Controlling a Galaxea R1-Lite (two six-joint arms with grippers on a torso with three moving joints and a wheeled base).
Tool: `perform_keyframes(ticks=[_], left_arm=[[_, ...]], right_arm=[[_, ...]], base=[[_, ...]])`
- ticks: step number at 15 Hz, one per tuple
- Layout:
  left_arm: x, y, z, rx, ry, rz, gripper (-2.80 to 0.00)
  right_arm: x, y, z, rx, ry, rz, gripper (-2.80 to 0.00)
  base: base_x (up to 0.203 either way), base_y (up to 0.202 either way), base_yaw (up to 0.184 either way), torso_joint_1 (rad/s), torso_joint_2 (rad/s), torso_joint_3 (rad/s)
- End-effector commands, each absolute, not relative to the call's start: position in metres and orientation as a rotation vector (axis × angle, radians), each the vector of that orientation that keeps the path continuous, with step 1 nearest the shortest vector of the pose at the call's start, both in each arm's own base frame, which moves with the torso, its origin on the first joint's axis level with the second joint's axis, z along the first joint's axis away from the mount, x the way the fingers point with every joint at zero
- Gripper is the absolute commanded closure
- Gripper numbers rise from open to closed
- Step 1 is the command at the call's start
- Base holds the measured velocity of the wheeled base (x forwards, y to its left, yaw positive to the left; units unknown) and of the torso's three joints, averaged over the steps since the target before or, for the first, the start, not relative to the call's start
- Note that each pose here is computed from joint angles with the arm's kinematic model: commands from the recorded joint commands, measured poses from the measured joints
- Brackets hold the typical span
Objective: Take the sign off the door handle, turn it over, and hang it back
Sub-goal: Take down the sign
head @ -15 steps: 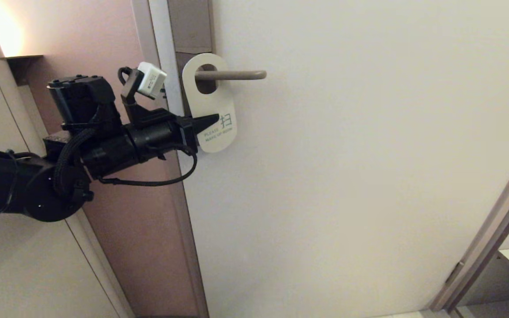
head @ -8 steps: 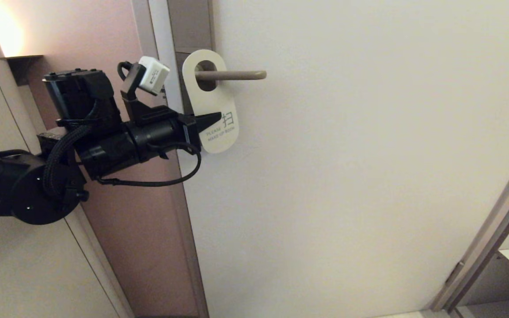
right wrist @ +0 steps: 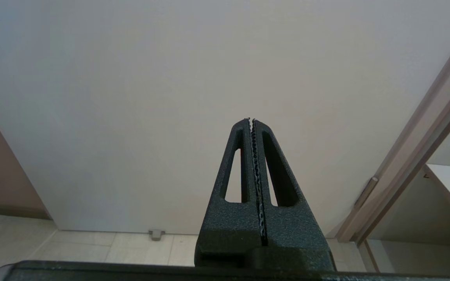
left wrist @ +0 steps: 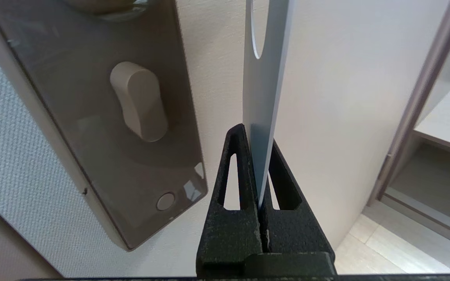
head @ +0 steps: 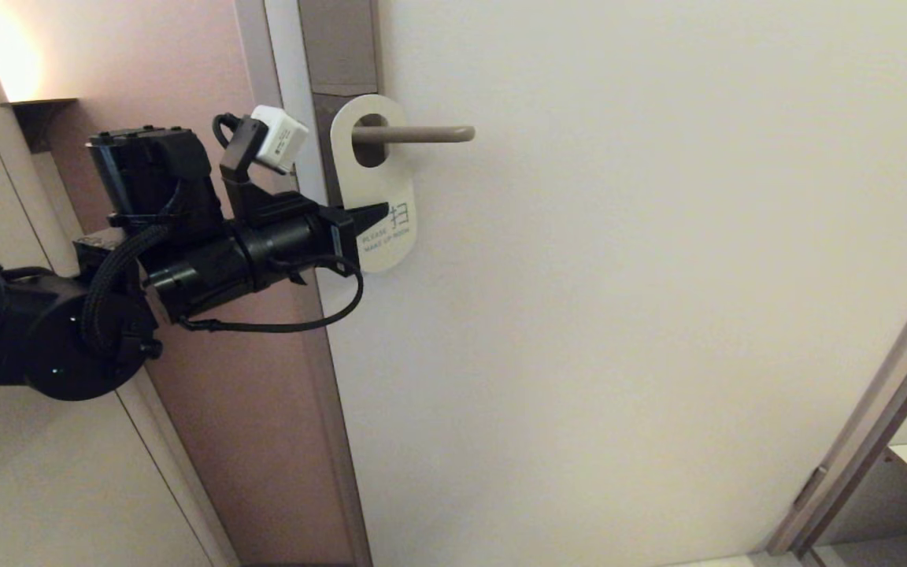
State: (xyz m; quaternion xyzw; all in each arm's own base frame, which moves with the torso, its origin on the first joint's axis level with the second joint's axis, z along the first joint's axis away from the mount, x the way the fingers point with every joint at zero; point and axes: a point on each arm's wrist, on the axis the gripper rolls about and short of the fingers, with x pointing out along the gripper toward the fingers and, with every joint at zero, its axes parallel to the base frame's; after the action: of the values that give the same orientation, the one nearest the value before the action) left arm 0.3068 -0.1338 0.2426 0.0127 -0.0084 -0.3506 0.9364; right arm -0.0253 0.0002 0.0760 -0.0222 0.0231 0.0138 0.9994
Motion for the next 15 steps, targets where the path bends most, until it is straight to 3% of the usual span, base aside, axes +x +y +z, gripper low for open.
perform_keyframes(ticks=[1, 15], left_arm=[[0.309, -0.135, 0.24, 0.026, -0.012, -0.711, 0.0], [0.319, -0.171, 0.245, 0.025, -0.024, -0.748, 0.0]], right_arm=[[-0.025, 0.0, 0.076, -0.045, 0.047, 0.029, 0.0], [-0.025, 0.0, 0.076, -0.044, 0.047, 0.029, 0.0]], base=[[0.0, 0.0, 0.0, 0.0, 0.0, 0.0], [0.0, 0.0, 0.0, 0.0, 0.0, 0.0]])
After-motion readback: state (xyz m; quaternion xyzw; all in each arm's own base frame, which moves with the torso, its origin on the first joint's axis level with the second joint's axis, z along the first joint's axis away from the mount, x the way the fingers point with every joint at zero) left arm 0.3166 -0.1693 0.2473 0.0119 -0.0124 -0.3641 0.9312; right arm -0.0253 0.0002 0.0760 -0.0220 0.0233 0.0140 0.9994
